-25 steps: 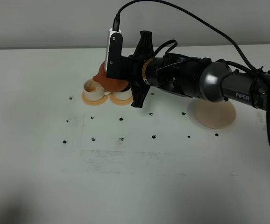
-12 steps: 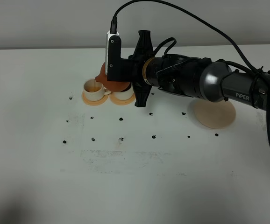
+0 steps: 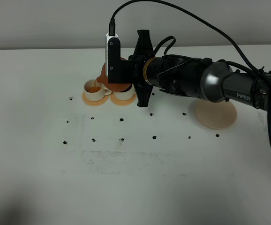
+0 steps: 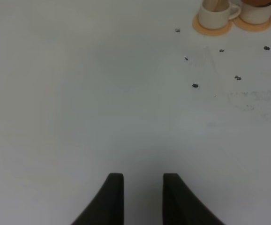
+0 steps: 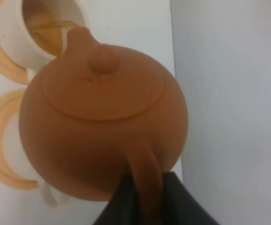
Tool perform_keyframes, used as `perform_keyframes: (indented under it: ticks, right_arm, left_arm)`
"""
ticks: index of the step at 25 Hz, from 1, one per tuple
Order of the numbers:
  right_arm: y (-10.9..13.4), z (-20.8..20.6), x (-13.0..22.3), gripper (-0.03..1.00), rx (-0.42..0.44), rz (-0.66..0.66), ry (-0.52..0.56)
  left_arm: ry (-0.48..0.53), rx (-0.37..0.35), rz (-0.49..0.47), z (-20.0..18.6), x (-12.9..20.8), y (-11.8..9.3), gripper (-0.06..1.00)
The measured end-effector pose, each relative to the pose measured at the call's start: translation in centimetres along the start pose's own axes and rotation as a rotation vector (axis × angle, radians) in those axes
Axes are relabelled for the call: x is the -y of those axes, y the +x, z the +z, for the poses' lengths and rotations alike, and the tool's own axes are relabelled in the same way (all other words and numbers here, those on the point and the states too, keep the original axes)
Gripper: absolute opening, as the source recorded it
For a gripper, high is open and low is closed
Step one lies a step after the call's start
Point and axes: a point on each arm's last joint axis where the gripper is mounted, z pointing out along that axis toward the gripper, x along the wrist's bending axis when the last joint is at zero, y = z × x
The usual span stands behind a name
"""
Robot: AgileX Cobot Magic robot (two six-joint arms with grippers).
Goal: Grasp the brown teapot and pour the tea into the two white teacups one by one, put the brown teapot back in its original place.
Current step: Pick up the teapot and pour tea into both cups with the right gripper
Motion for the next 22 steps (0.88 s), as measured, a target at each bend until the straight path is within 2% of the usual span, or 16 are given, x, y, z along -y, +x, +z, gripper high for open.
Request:
perform_keyframes:
  ticks: [22]
  right_arm:
    - [-0.09,0.0,-0.14,0.09,0.01,-0.052,-0.016]
  left_arm:
    - [0.0,0.0,0.0,0.0,0.0,0.0,0.22]
